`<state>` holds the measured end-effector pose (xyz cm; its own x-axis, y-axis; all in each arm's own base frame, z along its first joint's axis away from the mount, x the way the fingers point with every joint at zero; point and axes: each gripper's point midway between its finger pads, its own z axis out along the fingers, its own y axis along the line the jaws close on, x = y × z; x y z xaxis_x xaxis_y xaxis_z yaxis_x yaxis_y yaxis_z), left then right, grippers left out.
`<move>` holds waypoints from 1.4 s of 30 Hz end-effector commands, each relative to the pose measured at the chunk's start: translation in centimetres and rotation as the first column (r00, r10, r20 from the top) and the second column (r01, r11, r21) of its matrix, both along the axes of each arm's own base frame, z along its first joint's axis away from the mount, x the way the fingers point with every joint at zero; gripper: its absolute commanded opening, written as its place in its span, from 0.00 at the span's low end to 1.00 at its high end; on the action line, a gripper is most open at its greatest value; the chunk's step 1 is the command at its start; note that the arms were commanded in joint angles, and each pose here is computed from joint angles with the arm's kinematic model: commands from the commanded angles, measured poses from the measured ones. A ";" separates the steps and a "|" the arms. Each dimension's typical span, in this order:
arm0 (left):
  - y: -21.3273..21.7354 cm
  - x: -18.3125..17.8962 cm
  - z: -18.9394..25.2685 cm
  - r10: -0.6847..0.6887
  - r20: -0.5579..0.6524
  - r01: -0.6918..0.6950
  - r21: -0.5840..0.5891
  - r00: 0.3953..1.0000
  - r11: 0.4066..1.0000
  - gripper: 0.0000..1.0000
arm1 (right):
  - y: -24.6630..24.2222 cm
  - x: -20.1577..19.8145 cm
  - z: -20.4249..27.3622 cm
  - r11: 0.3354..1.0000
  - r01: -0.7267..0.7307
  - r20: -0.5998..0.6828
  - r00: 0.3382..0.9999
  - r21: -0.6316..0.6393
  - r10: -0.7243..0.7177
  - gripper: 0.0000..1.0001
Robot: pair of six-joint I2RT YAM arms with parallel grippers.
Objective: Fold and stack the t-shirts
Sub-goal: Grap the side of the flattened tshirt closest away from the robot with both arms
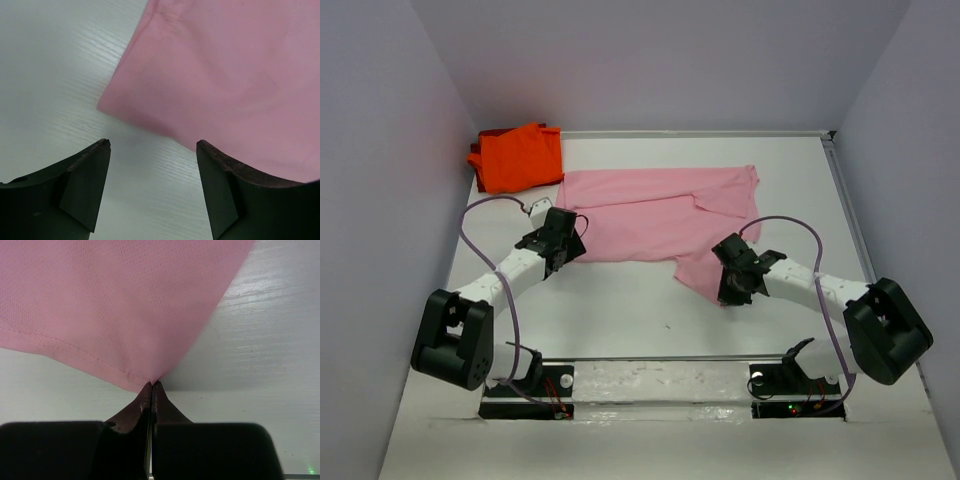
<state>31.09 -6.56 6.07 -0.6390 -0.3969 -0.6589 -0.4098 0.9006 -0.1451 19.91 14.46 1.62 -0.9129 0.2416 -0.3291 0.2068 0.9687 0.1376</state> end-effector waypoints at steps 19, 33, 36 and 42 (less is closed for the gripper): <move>4.5 1.6 -1.9 0.181 -0.073 -0.170 0.133 0.981 0.976 0.79 | 1.8 0.3 1.1 0.991 -0.091 0.073 0.994 0.098 0.084 0.00; 4.1 2.9 -3.4 0.159 -0.097 -0.147 0.114 0.983 0.982 0.42 | 2.5 0.8 1.9 0.986 -0.122 0.083 0.990 0.114 0.113 0.00; 4.1 2.9 -3.3 0.157 -0.092 -0.147 0.113 0.983 0.983 0.27 | 2.5 0.6 1.7 0.985 -0.126 0.076 0.990 0.114 0.118 0.00; 4.2 2.7 -3.0 0.159 -0.088 -0.149 0.112 0.983 0.982 0.30 | 2.5 0.5 1.6 0.985 -0.135 0.075 0.989 0.112 0.127 0.00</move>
<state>33.16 -2.72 2.06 -0.6656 -0.4263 -0.6126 -0.5406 0.8412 0.0019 19.47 15.80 2.17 -0.9277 0.1749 -0.3297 0.1045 0.9698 0.2202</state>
